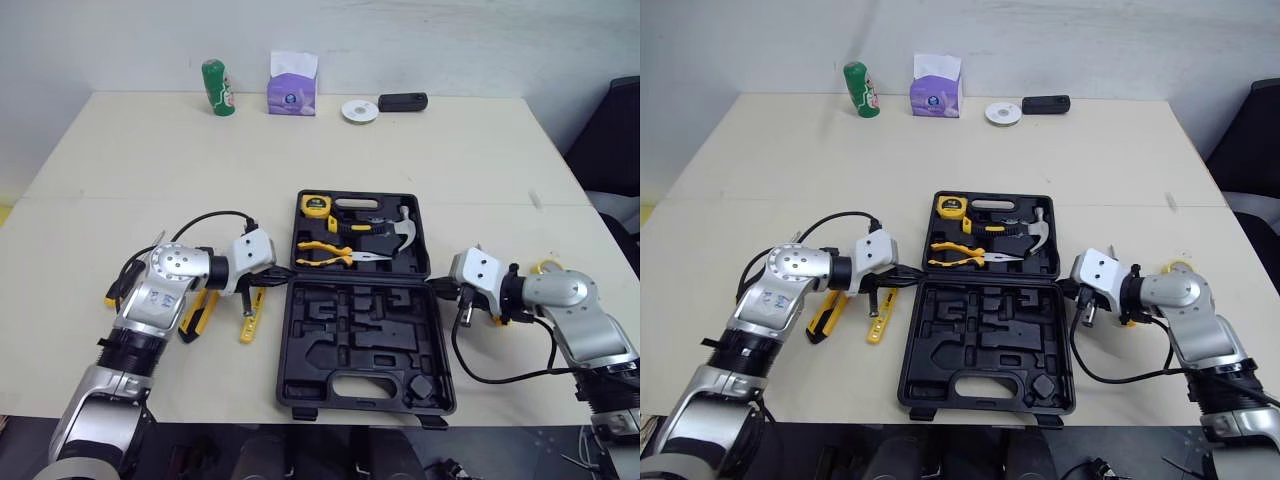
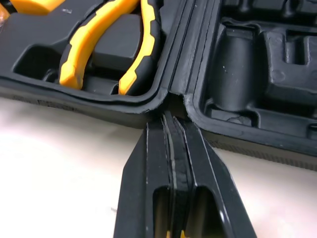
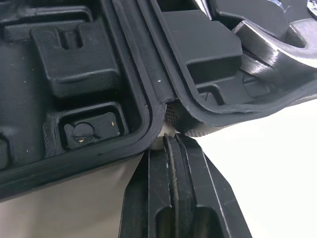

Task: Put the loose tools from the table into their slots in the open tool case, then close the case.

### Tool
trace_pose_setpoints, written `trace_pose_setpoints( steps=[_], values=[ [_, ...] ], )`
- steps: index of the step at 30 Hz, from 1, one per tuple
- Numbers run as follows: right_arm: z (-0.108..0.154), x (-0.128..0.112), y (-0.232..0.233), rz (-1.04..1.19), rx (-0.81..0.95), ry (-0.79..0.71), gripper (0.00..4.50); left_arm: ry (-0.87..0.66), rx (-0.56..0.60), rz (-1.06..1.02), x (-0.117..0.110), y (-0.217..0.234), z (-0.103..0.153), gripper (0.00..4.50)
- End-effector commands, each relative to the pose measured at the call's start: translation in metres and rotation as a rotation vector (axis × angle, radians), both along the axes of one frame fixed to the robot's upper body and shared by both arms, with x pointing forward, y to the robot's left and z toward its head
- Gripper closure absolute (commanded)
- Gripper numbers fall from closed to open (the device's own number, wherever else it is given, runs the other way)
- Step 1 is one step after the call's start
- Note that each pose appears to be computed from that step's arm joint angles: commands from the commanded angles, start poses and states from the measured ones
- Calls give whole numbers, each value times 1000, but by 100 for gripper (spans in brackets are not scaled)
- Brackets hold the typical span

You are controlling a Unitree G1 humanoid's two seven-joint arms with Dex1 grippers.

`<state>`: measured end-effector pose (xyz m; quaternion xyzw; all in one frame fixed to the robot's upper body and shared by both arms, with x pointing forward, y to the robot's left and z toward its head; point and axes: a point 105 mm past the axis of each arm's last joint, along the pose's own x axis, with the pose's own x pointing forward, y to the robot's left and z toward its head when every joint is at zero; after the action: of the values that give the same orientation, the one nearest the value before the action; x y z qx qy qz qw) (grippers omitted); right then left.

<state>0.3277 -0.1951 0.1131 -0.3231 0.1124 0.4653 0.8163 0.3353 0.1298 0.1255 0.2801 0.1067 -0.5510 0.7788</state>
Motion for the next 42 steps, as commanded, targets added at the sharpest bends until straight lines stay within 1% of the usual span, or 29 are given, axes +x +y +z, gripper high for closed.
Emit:
trace_pose_setpoints(
  steps=[1,9,14,21,24,28,34,37,41,42],
  values=[
    [18,-1,24,100,20,-74,450,-20,-28,-69,-11,-11,10,444],
    [17,0,28,113,22,-64,450,-37,-19,-23,-4,-4,9,444],
    [15,-1,31,116,30,-61,450,-24,-4,-19,-5,0,7,444],
    [13,4,21,78,16,-53,450,-19,-6,7,-4,7,9,444],
    [18,4,13,67,7,-55,450,-25,-19,15,-3,12,14,444],
    [23,2,6,65,-6,-65,450,-30,-8,25,-5,24,15,444],
    [40,-6,-11,54,-25,-94,450,-75,-57,42,-7,46,41,444],
    [54,-15,-21,59,-12,-121,450,-102,-99,70,-8,63,61,444],
    [67,-25,-29,54,8,-159,450,-126,-127,124,-9,88,72,444],
    [72,-28,-35,43,20,-176,450,-128,-136,160,-9,101,73,444]
  ],
)
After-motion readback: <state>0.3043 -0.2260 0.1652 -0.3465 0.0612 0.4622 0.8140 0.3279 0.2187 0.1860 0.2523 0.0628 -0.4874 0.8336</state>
